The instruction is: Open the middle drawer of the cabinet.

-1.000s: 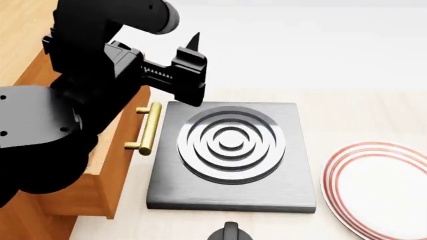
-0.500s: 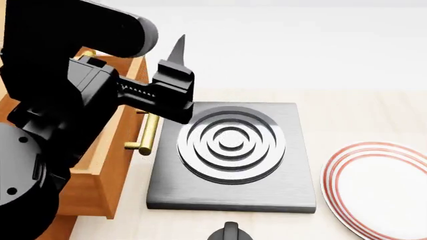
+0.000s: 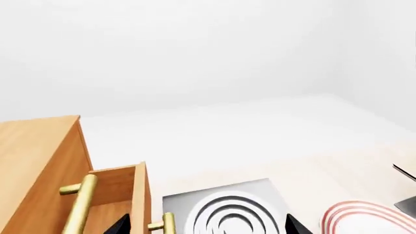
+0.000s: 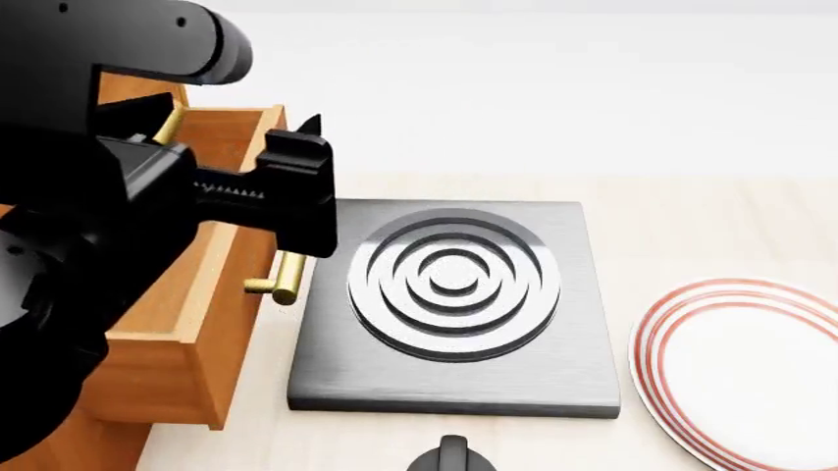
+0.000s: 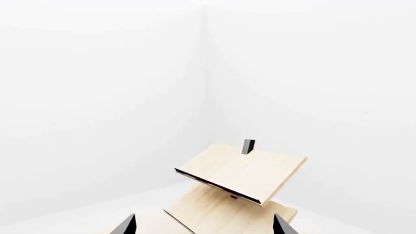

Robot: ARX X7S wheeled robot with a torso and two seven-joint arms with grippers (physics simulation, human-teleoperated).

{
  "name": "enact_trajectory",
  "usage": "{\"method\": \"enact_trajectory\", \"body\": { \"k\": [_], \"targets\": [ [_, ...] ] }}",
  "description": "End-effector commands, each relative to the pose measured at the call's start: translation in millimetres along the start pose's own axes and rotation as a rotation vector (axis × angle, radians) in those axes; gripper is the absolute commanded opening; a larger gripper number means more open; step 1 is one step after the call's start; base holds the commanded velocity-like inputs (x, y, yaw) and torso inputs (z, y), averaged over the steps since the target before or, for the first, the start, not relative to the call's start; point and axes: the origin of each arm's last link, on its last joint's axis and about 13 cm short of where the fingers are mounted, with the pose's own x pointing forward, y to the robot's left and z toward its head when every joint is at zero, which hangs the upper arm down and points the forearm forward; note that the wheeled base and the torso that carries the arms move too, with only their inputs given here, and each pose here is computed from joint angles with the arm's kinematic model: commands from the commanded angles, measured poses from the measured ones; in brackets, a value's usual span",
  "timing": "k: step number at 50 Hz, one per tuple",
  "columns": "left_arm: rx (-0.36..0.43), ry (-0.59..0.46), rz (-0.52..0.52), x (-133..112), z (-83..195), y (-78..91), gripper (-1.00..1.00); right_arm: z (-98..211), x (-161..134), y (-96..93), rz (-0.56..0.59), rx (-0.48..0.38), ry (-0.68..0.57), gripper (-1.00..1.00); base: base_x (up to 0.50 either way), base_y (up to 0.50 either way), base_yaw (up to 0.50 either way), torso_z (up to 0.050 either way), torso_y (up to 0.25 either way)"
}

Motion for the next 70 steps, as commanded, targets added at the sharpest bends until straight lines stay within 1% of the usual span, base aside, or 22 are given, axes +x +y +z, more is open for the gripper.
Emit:
{"method": "enact_trajectory", "body": {
  "k": [1,4,5,11,14,17,19,20,21,26,30,32,33,35,40,45,53,55,57,67,70],
  "targets": [
    [-0.049,0.094,-0.029,-1.6,2.4,5.5,1.00,-0.1,0.2,0.5,0.002,-0.001,0.001,1.00,0.00,0.00,0.00,0.000,0.000],
    [-0.086,0.126,-0.048,-1.1,3.4,6.3,1.00,-0.3,0.1,0.5,0.002,-0.001,0.001,1.00,0.00,0.00,0.00,0.000,0.000],
    [-0.075,0.116,-0.042,-0.6,4.1,7.0,1.00,0.0,0.1,0.5,0.002,-0.001,0.001,1.00,0.00,0.00,0.00,0.000,0.000],
    [-0.103,0.139,-0.045,-0.4,4.7,8.5,1.00,0.1,0.2,0.4,0.003,-0.002,0.003,1.00,0.00,0.00,0.00,0.000,0.000],
    [-0.128,0.184,-0.057,-0.5,4.4,9.3,1.00,-0.1,0.2,0.5,0.003,-0.001,0.004,1.00,0.00,0.00,0.00,0.000,0.000],
    [-0.128,0.190,-0.048,-0.1,4.1,10.7,1.00,-0.3,0.3,1.3,0.005,-0.003,0.005,1.00,0.00,0.00,0.00,0.000,0.000],
    [-0.153,0.209,-0.045,0.4,3.9,11.8,1.00,-0.7,0.2,1.2,0.006,-0.004,0.005,1.00,0.00,0.00,0.00,0.000,0.000],
    [-0.154,0.209,-0.038,1.0,3.6,12.3,1.00,-0.5,0.2,1.2,0.006,-0.003,0.006,1.00,0.00,0.00,0.00,0.000,0.000],
    [-0.126,0.207,-0.014,1.9,2.7,13.5,1.00,-0.4,0.3,1.3,0.006,-0.004,0.006,1.00,0.00,0.00,0.00,0.000,0.000],
    [-0.154,0.226,0.001,4.3,2.7,16.0,1.00,-0.5,0.3,1.8,0.009,-0.005,0.007,1.00,0.00,0.00,0.00,0.000,0.000],
    [-0.177,0.203,0.052,7.6,3.0,19.3,1.00,-0.9,0.3,1.8,0.009,-0.005,0.008,1.00,0.00,0.00,0.00,0.000,0.000],
    [-0.179,0.199,0.057,8.1,2.9,19.9,1.00,-1.0,0.4,1.8,0.009,-0.006,0.008,1.00,0.00,0.00,0.00,0.000,0.000],
    [-0.167,0.174,0.080,8.5,4.3,20.9,1.00,-1.7,0.4,1.9,0.010,-0.005,0.008,1.00,0.00,0.00,0.00,0.000,0.000],
    [-0.173,0.182,0.079,8.7,4.6,21.4,1.00,-1.5,0.5,2.1,0.010,-0.006,0.009,1.00,0.00,0.00,0.00,0.000,0.000],
    [-0.158,0.182,0.147,13.4,1.9,26.4,1.00,-1.5,0.5,1.6,0.009,-0.006,0.010,1.00,0.00,0.00,0.00,0.000,0.000],
    [-0.161,0.225,0.143,17.7,-7.0,27.5,1.00,-1.8,0.2,1.5,0.009,-0.009,0.013,1.00,0.00,0.00,0.00,0.000,0.000],
    [-0.144,0.266,0.123,18.8,-14.5,26.2,1.00,-2.5,0.2,1.6,0.010,-0.011,0.018,1.00,0.00,0.00,0.00,0.000,0.000],
    [-0.151,0.274,0.119,19.2,-15.7,26.1,1.00,-2.1,0.1,1.5,0.010,-0.010,0.017,1.00,0.00,0.00,0.00,0.000,0.000],
    [-0.138,0.288,0.111,19.8,-18.4,25.5,1.00,-2.3,0.0,1.3,0.010,-0.010,0.018,1.00,0.00,0.00,0.00,0.000,0.000],
    [-0.117,0.303,0.109,22.1,-23.1,26.2,1.00,-2.4,0.3,2.0,0.011,-0.010,0.017,1.00,0.00,0.00,0.00,0.000,0.000],
    [-0.122,0.313,0.104,22.5,-25.6,25.9,1.00,-2.4,0.5,2.2,0.011,-0.010,0.018,1.00,0.00,0.00,0.00,0.000,0.000]
  ]
}}
